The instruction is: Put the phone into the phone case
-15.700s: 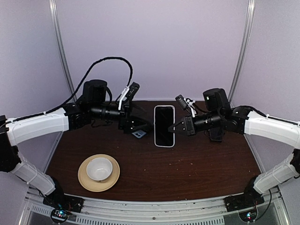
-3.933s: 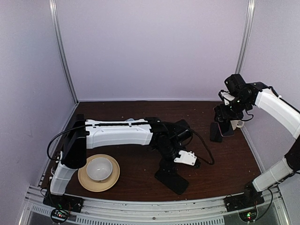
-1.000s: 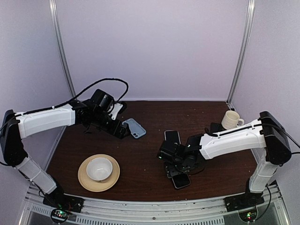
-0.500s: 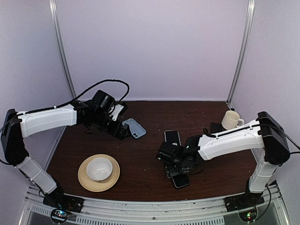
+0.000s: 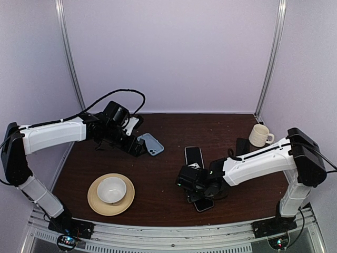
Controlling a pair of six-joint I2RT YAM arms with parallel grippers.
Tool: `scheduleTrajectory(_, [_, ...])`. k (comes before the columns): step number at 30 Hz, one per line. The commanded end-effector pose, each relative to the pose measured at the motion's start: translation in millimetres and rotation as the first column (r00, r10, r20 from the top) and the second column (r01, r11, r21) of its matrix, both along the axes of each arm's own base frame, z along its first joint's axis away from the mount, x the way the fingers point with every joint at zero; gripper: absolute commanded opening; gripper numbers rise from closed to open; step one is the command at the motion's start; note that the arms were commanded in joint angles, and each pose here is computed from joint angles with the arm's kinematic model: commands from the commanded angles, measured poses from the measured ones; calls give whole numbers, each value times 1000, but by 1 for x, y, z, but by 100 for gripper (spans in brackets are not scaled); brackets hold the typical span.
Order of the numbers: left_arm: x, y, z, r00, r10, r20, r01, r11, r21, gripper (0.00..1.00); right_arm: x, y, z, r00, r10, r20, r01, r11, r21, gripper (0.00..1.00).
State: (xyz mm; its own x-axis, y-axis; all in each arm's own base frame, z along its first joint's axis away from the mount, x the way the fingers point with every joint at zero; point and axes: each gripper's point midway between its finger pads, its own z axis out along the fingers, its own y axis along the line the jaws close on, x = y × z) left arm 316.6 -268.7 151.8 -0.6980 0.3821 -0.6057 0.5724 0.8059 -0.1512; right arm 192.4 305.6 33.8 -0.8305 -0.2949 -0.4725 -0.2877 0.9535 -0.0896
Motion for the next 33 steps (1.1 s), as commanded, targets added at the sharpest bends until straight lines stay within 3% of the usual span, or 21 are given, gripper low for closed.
scheduleTrajectory(1, [7,-3,15,999,-10,43,11,1000,-16,98,-20,-16,-15,998,19,-57,-21,999,-47,10])
scheduleTrajectory(3, [8,-3,15,999,-10,43,10,1000,-14,98,-22,-17,-15,997,28,-65,-31,999,-44,16])
scheduleTrajectory(10, [9,-3,9,999,-11,35,11,1000,3,97,-26,-4,-16,990,87,-112,-89,996,-21,61])
scheduleTrajectory(20, [3,-10,8,995,-88,37,87,996,33,98,-23,1,10,983,132,-130,-132,991,11,97])
scheduleTrajectory(30, [-33,-39,-3,978,-200,59,185,963,194,97,-30,-9,46,964,203,-171,-192,978,79,99])
scheduleTrajectory(33, [-65,-70,-17,967,-255,4,251,955,156,92,-33,-22,48,958,182,-220,-147,975,169,86])
